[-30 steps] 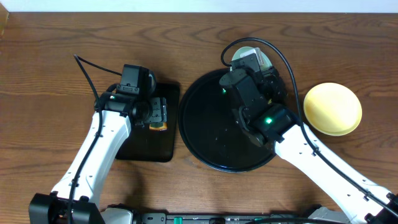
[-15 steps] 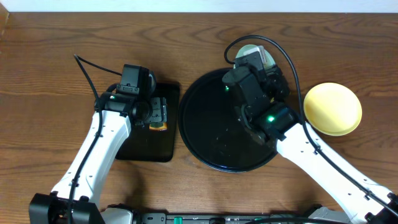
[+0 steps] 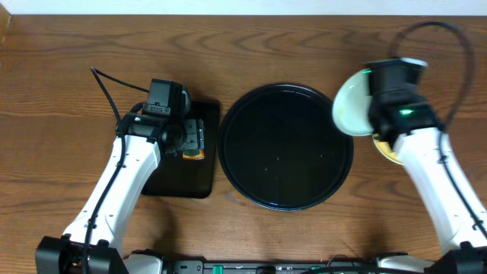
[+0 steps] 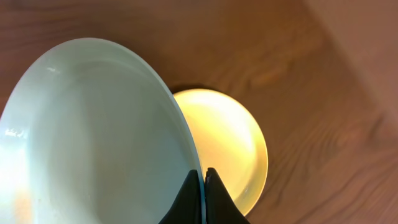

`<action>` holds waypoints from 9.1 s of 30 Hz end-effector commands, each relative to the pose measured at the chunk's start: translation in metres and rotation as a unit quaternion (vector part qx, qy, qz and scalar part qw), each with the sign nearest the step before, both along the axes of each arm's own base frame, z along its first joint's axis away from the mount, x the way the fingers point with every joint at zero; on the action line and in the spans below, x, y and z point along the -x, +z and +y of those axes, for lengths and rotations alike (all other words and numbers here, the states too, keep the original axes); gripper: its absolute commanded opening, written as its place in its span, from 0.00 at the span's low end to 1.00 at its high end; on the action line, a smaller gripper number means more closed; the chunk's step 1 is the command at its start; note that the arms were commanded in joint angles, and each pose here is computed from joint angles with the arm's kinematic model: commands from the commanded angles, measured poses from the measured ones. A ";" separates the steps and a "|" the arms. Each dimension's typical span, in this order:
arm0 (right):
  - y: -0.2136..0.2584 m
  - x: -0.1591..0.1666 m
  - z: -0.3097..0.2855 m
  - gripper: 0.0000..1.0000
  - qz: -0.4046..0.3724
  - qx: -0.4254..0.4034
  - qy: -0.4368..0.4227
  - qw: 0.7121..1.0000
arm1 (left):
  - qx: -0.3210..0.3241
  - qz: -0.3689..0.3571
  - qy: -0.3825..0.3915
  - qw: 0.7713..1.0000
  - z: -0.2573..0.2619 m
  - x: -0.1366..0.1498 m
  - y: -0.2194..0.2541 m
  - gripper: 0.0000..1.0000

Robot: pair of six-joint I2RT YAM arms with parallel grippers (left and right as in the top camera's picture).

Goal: Clean dirty plates on tray and stack at the side

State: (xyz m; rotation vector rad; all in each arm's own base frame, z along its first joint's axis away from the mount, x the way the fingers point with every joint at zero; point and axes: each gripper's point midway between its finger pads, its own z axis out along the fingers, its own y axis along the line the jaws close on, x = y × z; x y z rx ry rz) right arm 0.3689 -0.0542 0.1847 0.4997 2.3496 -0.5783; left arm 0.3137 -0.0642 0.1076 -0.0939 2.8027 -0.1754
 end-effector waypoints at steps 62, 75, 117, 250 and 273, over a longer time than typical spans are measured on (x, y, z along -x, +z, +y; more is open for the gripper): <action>-0.097 0.065 0.049 0.99 0.241 -0.318 0.140 0.906 | -0.073 0.136 0.058 0.986 0.036 0.065 -0.018 0.89; -0.027 0.093 0.106 0.99 0.071 -0.216 0.277 0.934 | -0.026 -0.090 0.039 0.995 0.028 0.062 0.078 0.89; -0.002 0.207 0.088 0.99 -0.021 -0.196 0.300 0.933 | 0.009 -0.284 0.008 0.959 0.026 0.100 0.147 0.89; -0.024 0.125 0.079 0.99 -0.367 -0.037 0.368 0.853 | -0.028 -0.616 0.073 0.784 0.075 0.068 0.091 0.90; -0.024 0.125 0.079 0.99 -0.367 -0.037 0.368 0.853 | -0.042 -0.513 0.063 0.855 0.075 0.070 0.030 0.90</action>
